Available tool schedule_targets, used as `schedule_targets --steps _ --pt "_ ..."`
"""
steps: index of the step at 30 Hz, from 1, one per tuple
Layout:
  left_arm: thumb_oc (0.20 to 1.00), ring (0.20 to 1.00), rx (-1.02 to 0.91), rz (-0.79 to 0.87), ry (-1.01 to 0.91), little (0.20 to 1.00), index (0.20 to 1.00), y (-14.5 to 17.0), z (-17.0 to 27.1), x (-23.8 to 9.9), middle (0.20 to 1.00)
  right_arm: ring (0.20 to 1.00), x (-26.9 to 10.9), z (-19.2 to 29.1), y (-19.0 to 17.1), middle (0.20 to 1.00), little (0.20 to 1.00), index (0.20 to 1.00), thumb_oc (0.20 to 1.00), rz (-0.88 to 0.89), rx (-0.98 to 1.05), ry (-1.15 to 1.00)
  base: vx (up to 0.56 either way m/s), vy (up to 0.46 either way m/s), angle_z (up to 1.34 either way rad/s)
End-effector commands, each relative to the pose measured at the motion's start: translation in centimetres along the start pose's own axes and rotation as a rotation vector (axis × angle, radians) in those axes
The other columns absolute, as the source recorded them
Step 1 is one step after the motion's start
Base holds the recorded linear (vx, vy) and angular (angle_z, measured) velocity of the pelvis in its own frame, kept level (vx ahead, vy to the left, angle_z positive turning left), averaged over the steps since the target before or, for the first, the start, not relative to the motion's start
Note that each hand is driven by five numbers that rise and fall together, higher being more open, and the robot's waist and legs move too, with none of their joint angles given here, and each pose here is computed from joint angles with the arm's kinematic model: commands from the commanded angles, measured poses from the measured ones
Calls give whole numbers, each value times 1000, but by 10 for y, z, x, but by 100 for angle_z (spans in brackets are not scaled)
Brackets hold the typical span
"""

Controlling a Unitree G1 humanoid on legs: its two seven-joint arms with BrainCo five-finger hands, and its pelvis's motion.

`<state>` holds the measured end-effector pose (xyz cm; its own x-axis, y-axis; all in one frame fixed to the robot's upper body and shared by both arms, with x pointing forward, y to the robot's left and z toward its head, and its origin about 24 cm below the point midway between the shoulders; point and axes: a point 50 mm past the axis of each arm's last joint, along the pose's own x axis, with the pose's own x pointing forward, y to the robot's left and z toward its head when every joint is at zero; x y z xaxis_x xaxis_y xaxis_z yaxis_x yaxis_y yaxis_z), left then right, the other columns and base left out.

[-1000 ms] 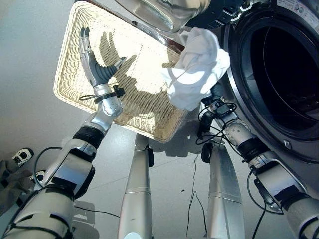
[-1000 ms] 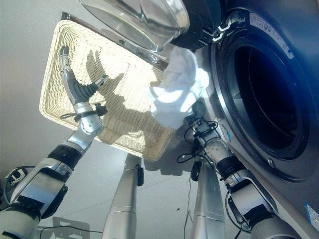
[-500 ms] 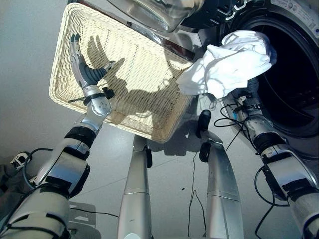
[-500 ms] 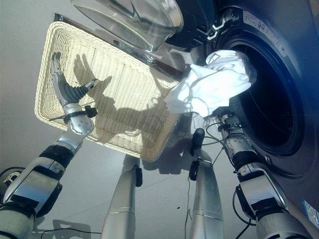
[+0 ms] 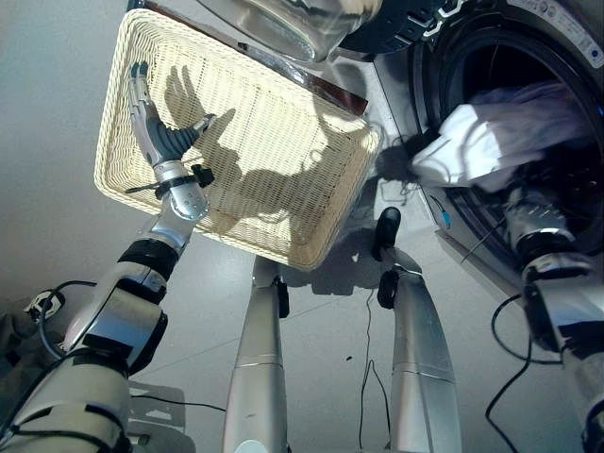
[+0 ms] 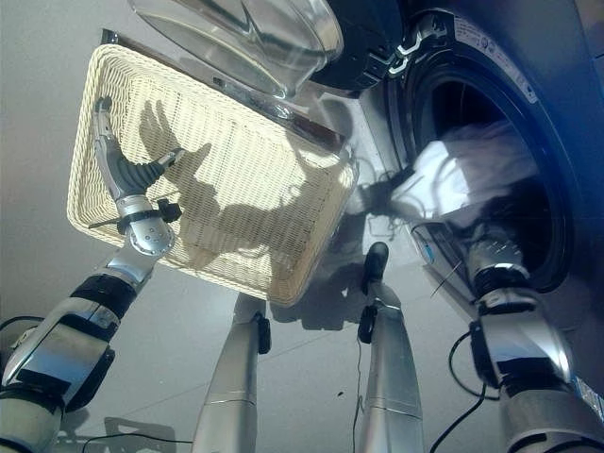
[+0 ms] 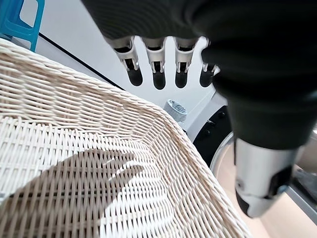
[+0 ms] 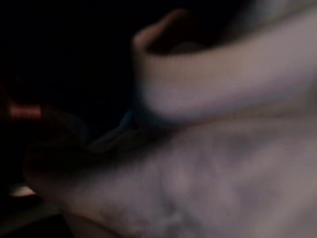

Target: Put the clothes into the washing machine.

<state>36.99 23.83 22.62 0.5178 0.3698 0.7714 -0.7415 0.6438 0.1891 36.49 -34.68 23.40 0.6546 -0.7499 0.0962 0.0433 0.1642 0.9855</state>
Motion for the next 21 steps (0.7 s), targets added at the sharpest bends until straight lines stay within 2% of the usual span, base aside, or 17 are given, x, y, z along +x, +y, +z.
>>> schedule_targets --steps 1,2,5,6,7,12,14,16,17,19,20,21 --pt "1000 1000 -10 119 -32 1000 1000 23 6 18 1000 642 0 97 51 642 642 642 642 93 64 -522 -19 -21 -7" --pt "1000 1000 -9 125 -30 1000 1000 26 6 22 1000 1000 -2 101 63 1000 1000 1000 1000 137 56 -536 -11 -3 -4" --pt "1000 1000 -8 126 -28 1000 1000 28 6 23 1000 1000 -3 102 67 1000 1000 1000 1000 161 46 -540 -2 2 -1" --pt "1000 1000 3 126 -27 1000 1000 36 7 35 1000 1000 -1 103 77 1000 1000 1000 1000 229 -29 -493 0 0 0" --pt "1000 1000 4 120 -32 1000 1000 37 8 40 1000 1000 4 108 73 1000 1000 1000 1000 244 -61 -477 0 0 0" --pt "1000 1000 -11 93 -35 1000 1000 31 12 44 1000 1000 17 103 52 1000 1000 1000 1000 190 -119 -372 9 -4 1" --pt "1000 1000 -18 86 -42 1000 1000 25 15 41 1000 1000 20 93 45 1000 1000 1000 1000 134 -257 -312 4 -32 1" --pt "1000 1000 -20 83 -42 1000 1000 23 15 40 1000 1000 21 89 43 1000 1000 1000 1000 113 -313 -282 0 0 0" --pt "1000 1000 -18 75 -42 1000 1000 21 16 37 1000 1000 22 82 38 1000 1000 1000 1000 62 -434 -245 5 -55 4" --pt "1000 1000 -16 59 -53 1000 1000 17 20 37 1000 1000 23 69 31 1000 1000 1000 1000 -79 -1107 -261 -5 -64 6" --pt "1000 1000 -17 63 -55 1000 1000 17 21 38 1000 1000 22 68 33 1000 1000 1000 1000 -76 -1146 -263 -36 -55 5" --pt "1000 1000 -19 53 -66 1000 1000 15 25 40 1000 1000 24 68 38 1000 1000 1000 1000 -116 -1324 -256 -24 -64 3"
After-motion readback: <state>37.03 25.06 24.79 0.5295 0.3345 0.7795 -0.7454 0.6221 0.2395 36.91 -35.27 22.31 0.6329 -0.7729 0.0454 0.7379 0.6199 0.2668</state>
